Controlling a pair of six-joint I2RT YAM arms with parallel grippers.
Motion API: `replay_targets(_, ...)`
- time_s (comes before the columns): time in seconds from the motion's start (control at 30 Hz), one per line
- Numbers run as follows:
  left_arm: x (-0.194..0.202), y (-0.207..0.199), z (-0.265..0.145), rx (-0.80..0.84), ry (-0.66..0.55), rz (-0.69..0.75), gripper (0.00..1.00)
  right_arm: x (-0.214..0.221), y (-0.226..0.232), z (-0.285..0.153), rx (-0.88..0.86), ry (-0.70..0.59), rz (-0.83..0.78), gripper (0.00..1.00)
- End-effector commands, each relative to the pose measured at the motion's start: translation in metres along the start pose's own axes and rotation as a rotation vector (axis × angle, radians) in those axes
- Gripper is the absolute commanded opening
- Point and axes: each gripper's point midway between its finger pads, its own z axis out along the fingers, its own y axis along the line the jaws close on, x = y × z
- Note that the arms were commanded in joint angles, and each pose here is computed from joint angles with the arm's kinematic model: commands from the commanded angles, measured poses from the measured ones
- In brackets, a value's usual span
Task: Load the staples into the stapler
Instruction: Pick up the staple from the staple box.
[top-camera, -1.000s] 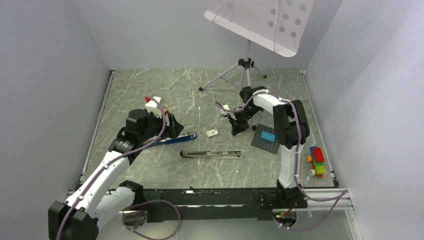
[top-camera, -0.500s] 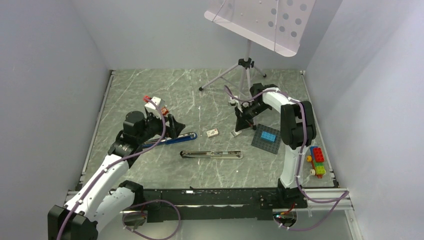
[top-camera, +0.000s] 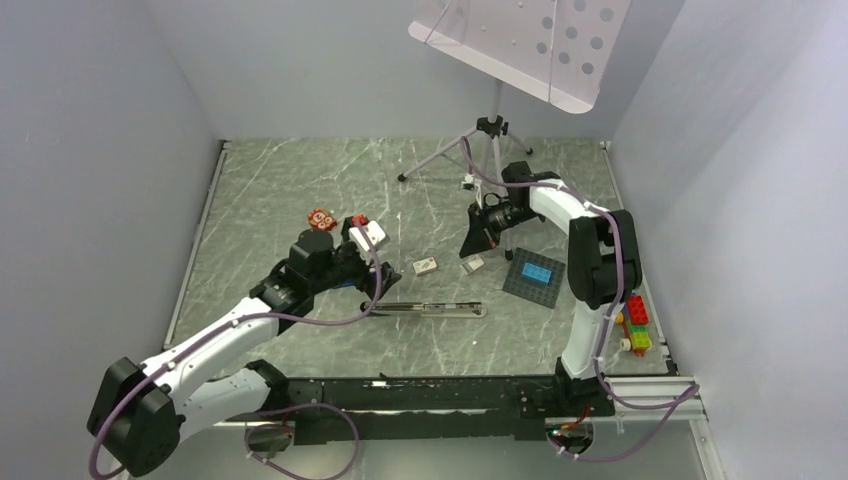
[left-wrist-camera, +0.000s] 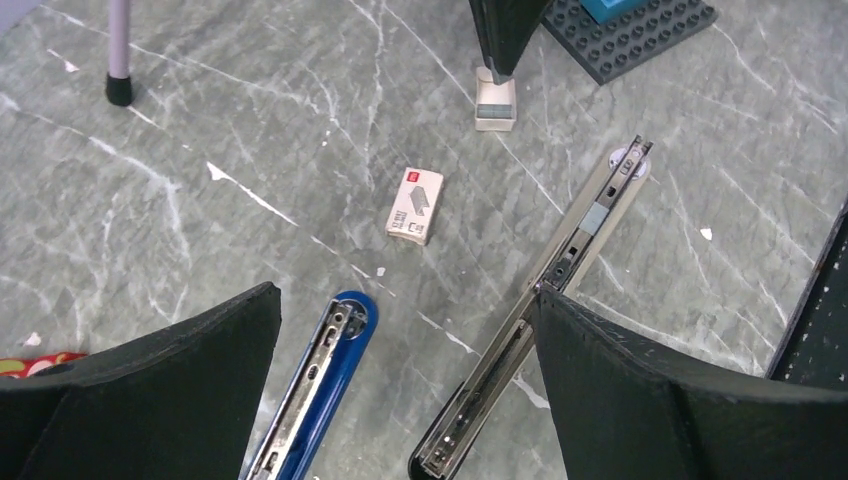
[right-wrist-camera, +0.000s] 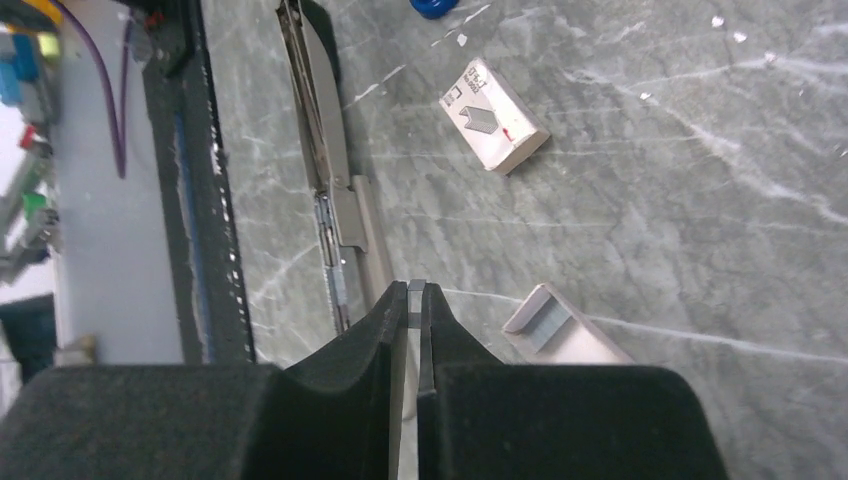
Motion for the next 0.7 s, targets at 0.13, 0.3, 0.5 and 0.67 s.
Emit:
replay_targets(0.13, -0.017, 0.0, 0.018, -0.029, -0.064, 0.101, 0.99, -0.006, 0.009, -0.005, 0.071, -0.055, 0.137, 0.1)
replay_targets(0.3, -0.014, -0.003, 0.021, -0.024, -0.054, 0.08, 0.99, 0.01, -0.011, -0.007, 0.189, -0.017, 0.193, 0.11)
replay_targets(0.5, -0.012, -0.004, 0.023, -0.026, -0.053, 0.084, 0.99, 0.006, -0.011, -0.009, 0.189, -0.036, 0.232, 0.1)
replay_targets(0.67, -0.023, -0.007, 0.03, -0.023, -0.086, 0.094, 0.99, -0.017, 0.003, -0.007, 0.135, -0.084, 0.299, 0.11)
